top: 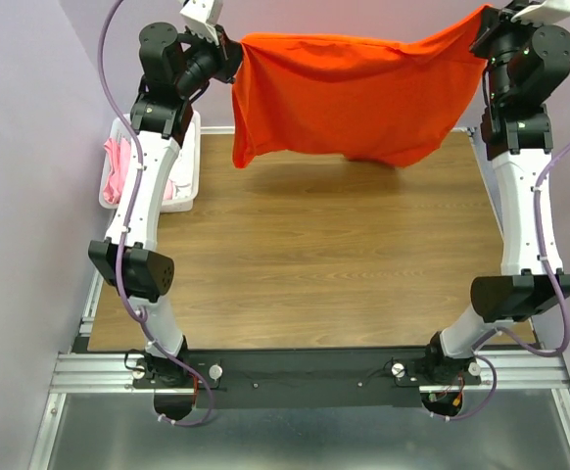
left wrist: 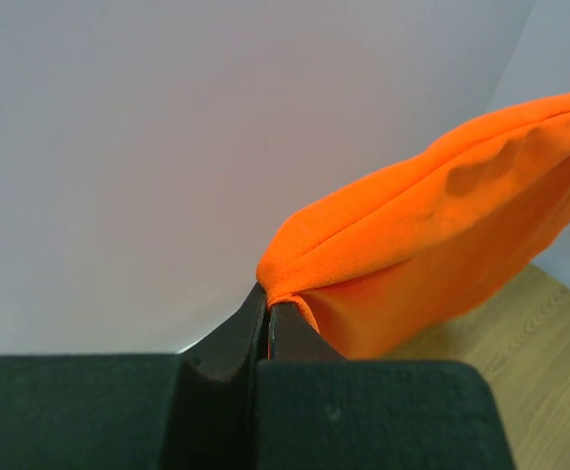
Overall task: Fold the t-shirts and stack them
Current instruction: Flatten the tshirt out
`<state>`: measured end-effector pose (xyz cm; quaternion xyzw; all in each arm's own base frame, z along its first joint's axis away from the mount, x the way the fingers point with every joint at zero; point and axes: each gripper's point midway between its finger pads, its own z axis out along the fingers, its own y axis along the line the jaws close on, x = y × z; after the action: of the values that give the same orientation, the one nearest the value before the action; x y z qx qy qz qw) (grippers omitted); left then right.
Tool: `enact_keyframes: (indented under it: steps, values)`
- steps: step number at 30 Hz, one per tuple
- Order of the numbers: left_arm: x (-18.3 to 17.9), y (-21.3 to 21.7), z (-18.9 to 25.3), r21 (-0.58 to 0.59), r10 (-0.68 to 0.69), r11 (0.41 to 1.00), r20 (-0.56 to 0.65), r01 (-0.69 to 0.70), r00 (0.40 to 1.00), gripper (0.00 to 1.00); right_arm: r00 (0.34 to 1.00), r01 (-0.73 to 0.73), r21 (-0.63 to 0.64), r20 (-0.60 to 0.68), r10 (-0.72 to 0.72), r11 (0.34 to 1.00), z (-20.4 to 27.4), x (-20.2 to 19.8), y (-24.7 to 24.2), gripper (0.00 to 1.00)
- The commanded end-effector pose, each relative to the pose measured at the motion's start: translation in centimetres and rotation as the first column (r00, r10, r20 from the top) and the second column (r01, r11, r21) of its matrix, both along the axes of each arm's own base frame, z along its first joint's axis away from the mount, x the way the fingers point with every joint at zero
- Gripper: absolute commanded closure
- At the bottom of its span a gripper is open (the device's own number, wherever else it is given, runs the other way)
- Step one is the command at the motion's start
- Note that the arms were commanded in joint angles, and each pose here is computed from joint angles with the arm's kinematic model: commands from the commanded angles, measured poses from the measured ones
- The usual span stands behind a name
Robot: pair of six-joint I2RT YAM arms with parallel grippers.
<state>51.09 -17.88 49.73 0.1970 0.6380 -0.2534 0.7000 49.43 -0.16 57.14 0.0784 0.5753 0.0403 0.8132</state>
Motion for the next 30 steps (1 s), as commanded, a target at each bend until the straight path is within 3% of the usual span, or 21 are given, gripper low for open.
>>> enact_keyframes:
  steps: [1, 10, 21, 26, 30]
  values:
    - [-3.6, -0.5, 4.2, -0.013, -0.057, 0.998, 0.122, 0.059, 0.991, 1.0, 0.996, -0.019, -0.056, 0.085, 0.024, 0.998, 3.6, -3.3, 0.3, 0.99]
    - [-9.5, 0.5, 6.7, 0.01, -0.067, 0.998, 0.218, 0.067, 0.974, 1.0, 0.989, -0.024, -0.139, 0.141, 0.043, 0.99, 5.7, -9.7, 0.8, 0.98]
    - [-15.9, 1.6, 6.8, -0.027, -0.074, 0.996, 0.195, 0.081, 0.978, 1.0, 0.959, 0.021, -0.139, 0.284, 0.02, 0.99, 10.1, -19.0, 0.2, 0.99]
    - [-16.8, 2.0, 5.6, -0.037, -0.057, 0.997, 0.154, 0.064, 0.986, 1.0, 0.96, 0.062, -0.117, 0.278, -0.027, 0.991, 9.8, -19.1, -0.7, 1.0]
    - [-15.4, 1.6, 2.6, -0.038, -0.067, 0.997, 0.071, 0.07, 0.995, 1.0, 0.98, 0.056, -0.093, 0.195, -0.037, 0.994, 6.8, -15.5, -0.8, 1.0]
